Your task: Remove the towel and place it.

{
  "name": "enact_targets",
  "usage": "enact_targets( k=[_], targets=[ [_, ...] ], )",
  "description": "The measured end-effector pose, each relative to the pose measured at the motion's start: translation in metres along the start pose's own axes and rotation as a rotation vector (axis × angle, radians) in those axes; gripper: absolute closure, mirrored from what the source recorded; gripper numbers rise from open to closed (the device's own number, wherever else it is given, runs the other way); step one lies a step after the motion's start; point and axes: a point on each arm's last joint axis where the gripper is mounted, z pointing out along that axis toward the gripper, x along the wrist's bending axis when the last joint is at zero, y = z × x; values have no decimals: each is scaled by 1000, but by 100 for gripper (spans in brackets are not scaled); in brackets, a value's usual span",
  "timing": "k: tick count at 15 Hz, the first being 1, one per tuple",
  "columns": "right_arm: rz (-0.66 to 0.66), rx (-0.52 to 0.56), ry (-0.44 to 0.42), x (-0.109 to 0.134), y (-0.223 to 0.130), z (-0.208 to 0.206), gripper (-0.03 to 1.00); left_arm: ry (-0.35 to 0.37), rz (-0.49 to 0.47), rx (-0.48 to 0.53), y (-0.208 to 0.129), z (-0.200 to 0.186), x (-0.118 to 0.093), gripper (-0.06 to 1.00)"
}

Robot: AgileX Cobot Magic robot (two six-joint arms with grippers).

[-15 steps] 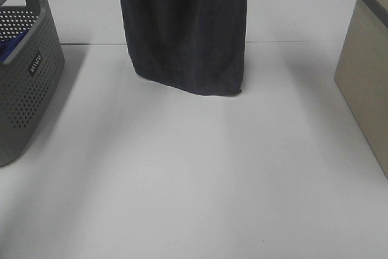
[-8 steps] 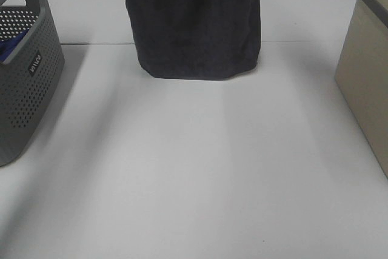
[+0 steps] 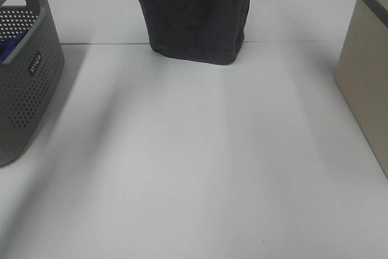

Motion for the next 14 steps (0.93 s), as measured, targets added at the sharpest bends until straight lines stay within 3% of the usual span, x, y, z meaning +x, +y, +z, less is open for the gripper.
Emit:
enact_targets(
  k=[5, 6, 8, 10, 14],
  targets=[
    [91, 137, -85, -5, -15, 0, 96, -80, -9, 149, -11, -1, -11, 94],
    [198, 244, -150, -9, -23, -3, 96, -141, -22, 247, -15, -3, -22, 94],
    [246, 388, -174, -7, -28, -9, 96, -216, -84, 385, -21, -7, -33, 94],
    [269, 513, -137, -3, -27, -17, 96, -286, -162, 520, -23, -12, -35, 94],
    [307, 864, 73, 13, -22, -46, 96, -556, -254, 927, -11, -39, -30, 94]
  ],
)
